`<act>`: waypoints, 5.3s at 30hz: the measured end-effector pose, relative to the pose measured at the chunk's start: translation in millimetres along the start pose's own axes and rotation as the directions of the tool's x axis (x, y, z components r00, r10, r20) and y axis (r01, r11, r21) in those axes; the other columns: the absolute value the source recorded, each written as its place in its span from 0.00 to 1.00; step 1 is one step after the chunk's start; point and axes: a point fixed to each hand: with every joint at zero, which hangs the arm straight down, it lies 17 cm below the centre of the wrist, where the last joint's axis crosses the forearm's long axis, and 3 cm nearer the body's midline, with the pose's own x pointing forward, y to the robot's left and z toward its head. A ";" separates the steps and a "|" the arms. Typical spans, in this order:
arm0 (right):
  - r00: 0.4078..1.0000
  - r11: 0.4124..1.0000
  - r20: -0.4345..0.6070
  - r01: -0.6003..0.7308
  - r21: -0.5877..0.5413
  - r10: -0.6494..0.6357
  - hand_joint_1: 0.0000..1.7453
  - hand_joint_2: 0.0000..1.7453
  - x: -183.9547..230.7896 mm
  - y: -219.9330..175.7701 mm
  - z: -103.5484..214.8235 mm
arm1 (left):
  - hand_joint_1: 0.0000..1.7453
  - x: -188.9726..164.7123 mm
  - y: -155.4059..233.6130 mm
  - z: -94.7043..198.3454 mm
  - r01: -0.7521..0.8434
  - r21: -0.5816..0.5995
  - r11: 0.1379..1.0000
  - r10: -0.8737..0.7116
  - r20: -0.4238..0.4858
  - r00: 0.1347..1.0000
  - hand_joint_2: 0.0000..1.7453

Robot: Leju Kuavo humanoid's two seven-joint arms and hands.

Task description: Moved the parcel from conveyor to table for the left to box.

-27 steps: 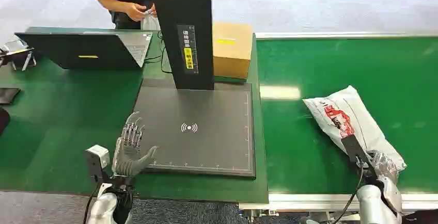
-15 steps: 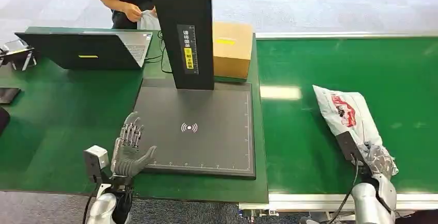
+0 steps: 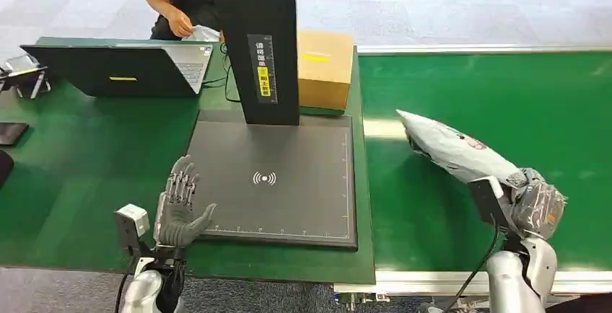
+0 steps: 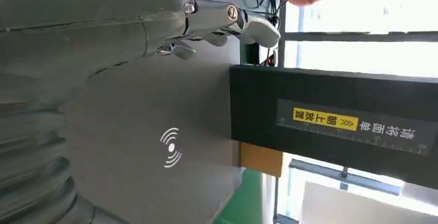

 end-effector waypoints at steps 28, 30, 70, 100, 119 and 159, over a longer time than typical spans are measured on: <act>0.809 0.985 0.587 0.123 -0.120 -0.030 1.00 1.00 206.3 -21.6 49.5 | 0.00 24.1 7.4 -15.3 0.019 0.056 0.998 -0.025 0.115 0.993 1.00; 0.786 0.986 0.617 0.139 -0.097 -0.050 1.00 1.00 222.7 -15.9 56.7 | 0.00 25.8 9.3 -15.9 0.029 0.066 0.997 -0.036 0.123 0.992 1.00; 0.550 0.806 0.734 -0.172 0.567 -0.399 1.00 1.00 280.5 171.3 197.3 | 0.00 57.8 26.0 -21.4 0.042 0.137 0.990 -0.073 0.227 0.971 1.00; 0.570 0.735 0.648 -0.109 0.669 -0.505 0.00 0.00 298.3 190.7 207.9 | 0.00 55.7 16.6 -28.4 0.031 0.105 0.994 -0.054 0.231 0.971 1.00; 0.567 0.540 0.361 0.180 0.822 -0.740 0.00 0.00 304.5 171.1 204.7 | 0.00 49.9 20.9 -22.9 0.033 0.118 0.992 -0.058 0.214 0.975 1.00; 0.574 0.478 0.041 0.639 0.603 -0.818 0.00 1.00 199.8 75.7 118.1 | 0.00 20.1 -1.9 0.6 0.027 -0.012 1.000 -0.026 0.073 0.997 1.00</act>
